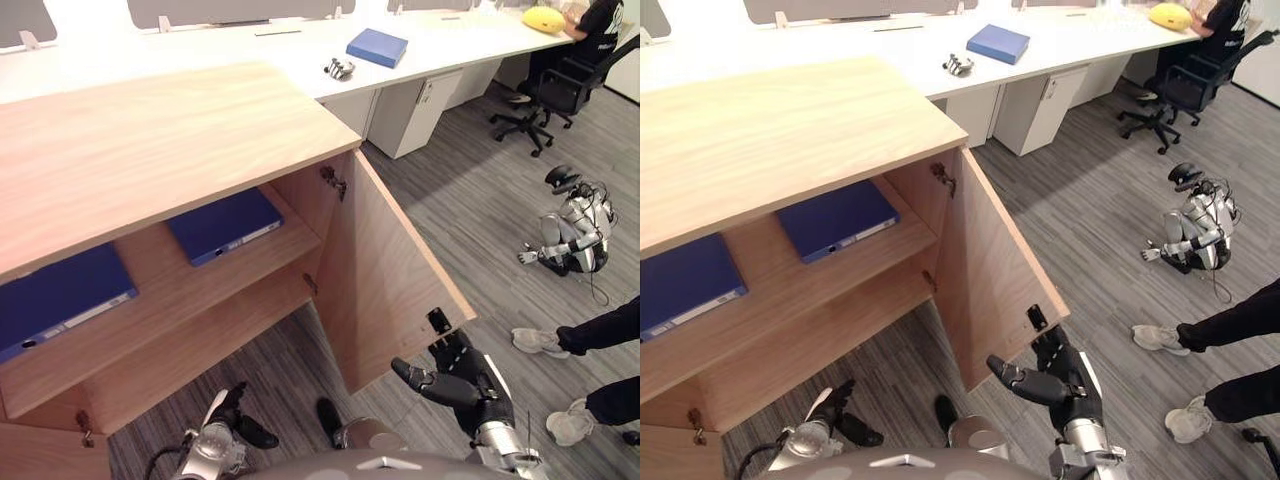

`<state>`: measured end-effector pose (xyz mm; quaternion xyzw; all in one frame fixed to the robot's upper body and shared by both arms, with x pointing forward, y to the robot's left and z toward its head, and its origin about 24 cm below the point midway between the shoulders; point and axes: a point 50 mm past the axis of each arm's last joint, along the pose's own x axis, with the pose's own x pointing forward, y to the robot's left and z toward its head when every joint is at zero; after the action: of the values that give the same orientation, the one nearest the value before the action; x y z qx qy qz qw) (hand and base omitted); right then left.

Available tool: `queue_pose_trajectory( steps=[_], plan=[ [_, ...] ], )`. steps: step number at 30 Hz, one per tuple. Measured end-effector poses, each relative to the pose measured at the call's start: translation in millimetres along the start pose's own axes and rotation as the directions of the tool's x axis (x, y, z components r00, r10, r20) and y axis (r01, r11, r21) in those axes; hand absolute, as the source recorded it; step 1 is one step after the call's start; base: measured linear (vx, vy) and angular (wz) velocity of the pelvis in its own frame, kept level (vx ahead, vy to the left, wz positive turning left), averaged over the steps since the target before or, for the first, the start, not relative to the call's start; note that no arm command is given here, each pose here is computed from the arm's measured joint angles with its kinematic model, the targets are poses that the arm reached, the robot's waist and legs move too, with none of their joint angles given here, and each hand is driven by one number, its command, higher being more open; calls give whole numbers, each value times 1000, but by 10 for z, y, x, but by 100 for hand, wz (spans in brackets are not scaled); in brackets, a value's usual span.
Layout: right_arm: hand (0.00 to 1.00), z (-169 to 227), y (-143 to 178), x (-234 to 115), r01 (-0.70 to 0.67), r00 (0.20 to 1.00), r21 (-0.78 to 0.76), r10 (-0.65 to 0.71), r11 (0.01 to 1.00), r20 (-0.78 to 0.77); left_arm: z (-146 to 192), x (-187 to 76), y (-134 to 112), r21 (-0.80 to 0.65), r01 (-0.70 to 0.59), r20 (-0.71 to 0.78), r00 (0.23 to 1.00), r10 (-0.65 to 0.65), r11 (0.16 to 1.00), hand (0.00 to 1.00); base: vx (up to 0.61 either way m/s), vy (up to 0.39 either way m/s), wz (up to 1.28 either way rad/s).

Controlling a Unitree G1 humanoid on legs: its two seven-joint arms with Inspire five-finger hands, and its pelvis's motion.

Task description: Walk over to the cabinet, pick up the folder, carry it to the office cabinet, place the folder inside the office cabinet, then close the office cabinet door

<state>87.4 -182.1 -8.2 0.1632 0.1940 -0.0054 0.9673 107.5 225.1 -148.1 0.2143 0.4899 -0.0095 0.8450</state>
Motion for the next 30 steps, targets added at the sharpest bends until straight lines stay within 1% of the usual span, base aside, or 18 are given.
queue_pose_trajectory(
  steps=[6,15,19,22,24,26,28,30],
  plan=[
    [100,-54,92,-58,-60,997,-1,60,998,-43,-59,-13,-11,-2,4,-19,1000,-4,1000,100,7,-3,4],
    [100,-63,32,-97,-60,995,-65,54,996,-81,-50,-6,-7,-6,2,-21,1000,-2,1000,100,5,-10,18],
    [100,-82,45,-99,-85,991,-141,69,986,-113,-65,-5,7,-14,-5,-34,999,4,1000,100,-28,-12,25],
    [100,-89,84,-63,-160,980,-204,131,966,-149,-65,6,24,-52,-20,-45,999,18,998,100,-58,-17,16],
    [100,-109,156,29,-227,968,-247,189,942,-168,-53,11,11,-60,-19,-46,999,17,998,100,-71,-23,13],
    [100,-103,291,219,-296,953,-254,264,921,-152,-51,9,-13,-83,-21,-50,999,17,996,100,-85,-16,34],
    [100,-38,468,424,-339,941,-243,325,909,-95,3,21,-55,-107,-13,-38,999,9,994,100,-79,-4,31],
    [100,141,683,684,-370,923,-232,383,900,14,58,30,-110,-154,-10,-29,1000,6,988,100,-50,17,7]
  ],
)
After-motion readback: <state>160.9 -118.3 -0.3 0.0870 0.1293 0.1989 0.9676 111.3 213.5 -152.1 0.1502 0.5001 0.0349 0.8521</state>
